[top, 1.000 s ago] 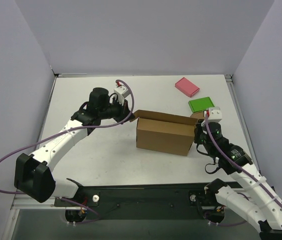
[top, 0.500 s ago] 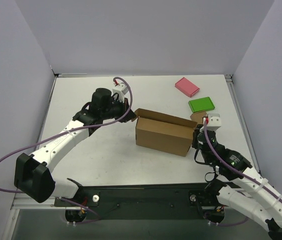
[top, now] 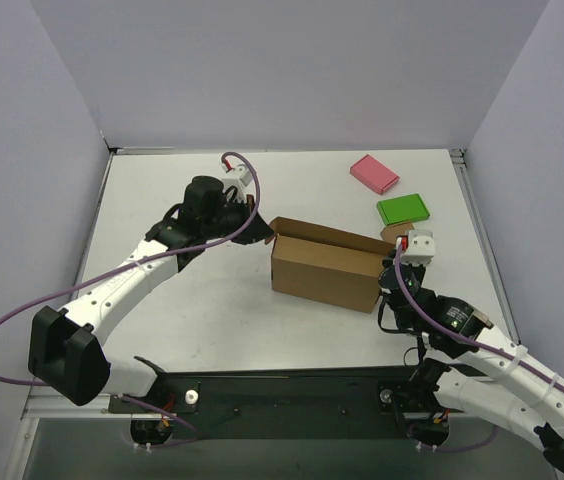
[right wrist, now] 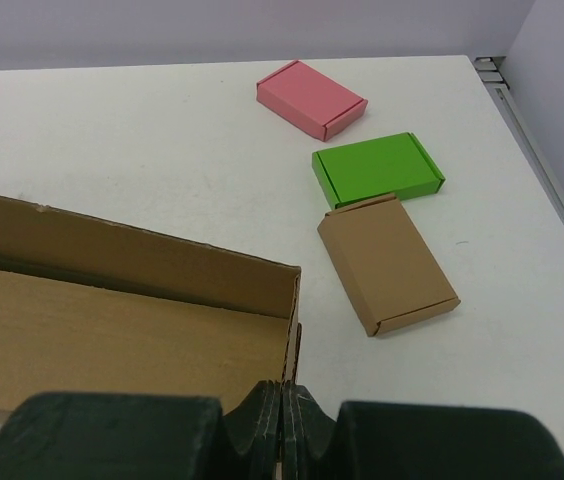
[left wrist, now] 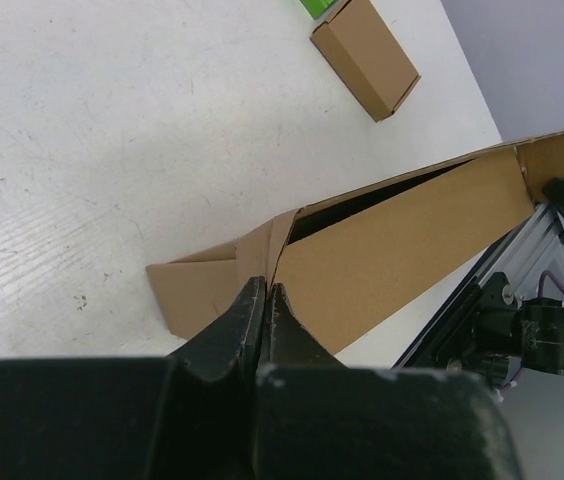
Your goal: Fold the paper box
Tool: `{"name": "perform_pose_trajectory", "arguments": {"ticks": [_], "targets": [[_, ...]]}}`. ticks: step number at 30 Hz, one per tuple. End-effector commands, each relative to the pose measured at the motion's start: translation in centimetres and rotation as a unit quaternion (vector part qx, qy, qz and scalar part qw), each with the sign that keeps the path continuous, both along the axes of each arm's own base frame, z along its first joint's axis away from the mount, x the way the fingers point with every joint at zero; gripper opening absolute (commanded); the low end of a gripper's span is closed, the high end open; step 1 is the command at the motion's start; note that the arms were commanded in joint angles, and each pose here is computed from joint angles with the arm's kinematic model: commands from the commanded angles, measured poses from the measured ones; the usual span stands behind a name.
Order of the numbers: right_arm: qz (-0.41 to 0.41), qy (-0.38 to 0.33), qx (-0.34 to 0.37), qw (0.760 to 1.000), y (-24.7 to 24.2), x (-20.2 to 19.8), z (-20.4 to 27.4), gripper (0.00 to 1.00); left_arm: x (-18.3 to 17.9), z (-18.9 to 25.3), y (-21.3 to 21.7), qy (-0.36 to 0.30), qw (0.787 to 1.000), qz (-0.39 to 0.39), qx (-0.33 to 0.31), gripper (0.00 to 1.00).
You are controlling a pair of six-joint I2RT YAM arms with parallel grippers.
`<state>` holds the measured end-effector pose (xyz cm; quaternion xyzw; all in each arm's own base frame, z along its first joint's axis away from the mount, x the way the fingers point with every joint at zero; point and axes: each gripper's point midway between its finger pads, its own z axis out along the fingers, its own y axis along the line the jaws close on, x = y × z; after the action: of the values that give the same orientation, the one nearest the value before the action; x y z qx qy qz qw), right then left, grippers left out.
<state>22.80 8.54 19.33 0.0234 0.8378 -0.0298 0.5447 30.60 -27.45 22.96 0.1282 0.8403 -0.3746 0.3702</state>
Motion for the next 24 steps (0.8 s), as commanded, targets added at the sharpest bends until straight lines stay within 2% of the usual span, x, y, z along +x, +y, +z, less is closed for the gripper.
{"name": "perform_pose_trajectory", "arguments": {"ticks": [1,7,12,14,17,21,24], "targets": [[0.015,0.067,-0.047,0.997,-0.6,-1.8,-3.3,0.00,-0.9,1.9,-0.6,-0.017,0.999,-0.033,0.007,0.00],[0.017,0.059,-0.038,0.997,-0.6,-1.9,-3.0,0.00,-0.8,0.6,-0.2,-0.040,0.994,-0.072,0.072,0.16],[0.018,0.057,-0.038,0.997,-0.6,-1.9,-2.9,0.00,0.2,0.7,0.6,-0.100,0.984,-0.074,0.124,0.44],[0.018,0.056,-0.038,0.998,-0.6,-1.9,-2.8,0.00,0.3,1.2,0.8,-0.120,0.981,-0.078,0.133,0.48],[0.019,0.054,-0.036,0.998,-0.7,-2.0,-2.6,0.00,0.8,2.1,1.4,-0.153,0.974,-0.076,0.148,0.58],[0.021,0.054,-0.035,0.998,-0.7,-2.1,-2.6,0.00,1.1,3.1,2.0,-0.201,0.960,-0.084,0.174,0.62],[0.021,0.053,-0.033,0.998,-0.7,-2.1,-2.6,0.00,0.8,3.6,2.1,-0.228,0.950,-0.104,0.184,0.60]]}}
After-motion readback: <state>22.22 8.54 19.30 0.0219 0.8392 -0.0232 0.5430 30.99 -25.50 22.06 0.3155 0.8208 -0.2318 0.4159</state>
